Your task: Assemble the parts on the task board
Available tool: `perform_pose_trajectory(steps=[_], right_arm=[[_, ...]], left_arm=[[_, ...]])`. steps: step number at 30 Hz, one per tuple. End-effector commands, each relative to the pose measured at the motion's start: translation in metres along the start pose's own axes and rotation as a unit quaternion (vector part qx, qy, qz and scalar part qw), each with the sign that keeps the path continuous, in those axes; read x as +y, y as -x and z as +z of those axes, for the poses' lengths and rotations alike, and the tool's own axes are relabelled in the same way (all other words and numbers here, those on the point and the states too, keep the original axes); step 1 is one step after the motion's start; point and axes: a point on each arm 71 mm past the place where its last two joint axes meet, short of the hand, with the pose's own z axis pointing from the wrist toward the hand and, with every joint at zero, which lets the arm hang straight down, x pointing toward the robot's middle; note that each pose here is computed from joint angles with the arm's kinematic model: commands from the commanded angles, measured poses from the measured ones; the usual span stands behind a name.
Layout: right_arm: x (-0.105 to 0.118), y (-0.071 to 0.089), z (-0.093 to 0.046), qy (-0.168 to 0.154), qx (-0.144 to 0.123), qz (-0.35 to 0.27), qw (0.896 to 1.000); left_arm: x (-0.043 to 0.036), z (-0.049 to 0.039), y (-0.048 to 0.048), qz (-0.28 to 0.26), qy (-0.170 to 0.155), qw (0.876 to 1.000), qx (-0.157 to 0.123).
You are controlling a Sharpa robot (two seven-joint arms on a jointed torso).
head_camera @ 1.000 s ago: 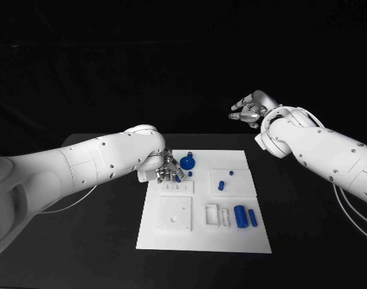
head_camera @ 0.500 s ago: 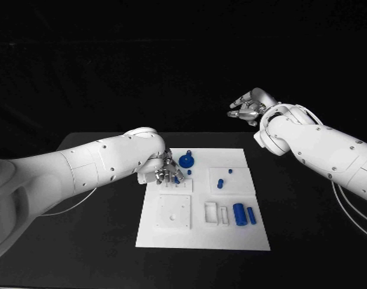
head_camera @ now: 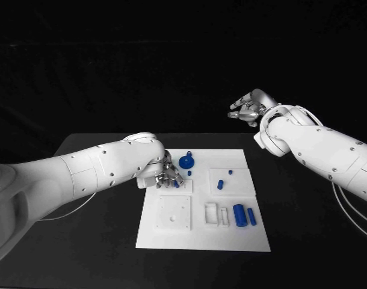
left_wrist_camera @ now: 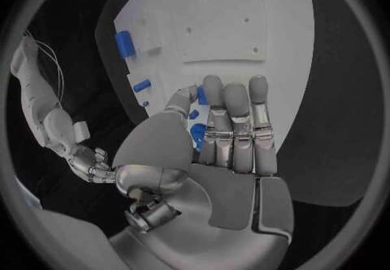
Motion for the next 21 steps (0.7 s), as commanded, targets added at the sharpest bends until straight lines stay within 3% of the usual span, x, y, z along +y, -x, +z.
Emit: perform_pose_trajectory(steps=[1, 21], right_arm=[[0.0006, -0.0010, -0.0002, 0.001, 0.006, -0.001, 1.000], [0.0004, -0.0014, -0.0001, 0.000, 0.007, -0.002, 1.000]], left_arm=[[-0.0014, 0.0005, -0.0008, -0.004, -0.009, 1.000, -0.002], [0.0016, 0.0039, -0.0013, -0.011, -0.008, 1.000, -0.006]])
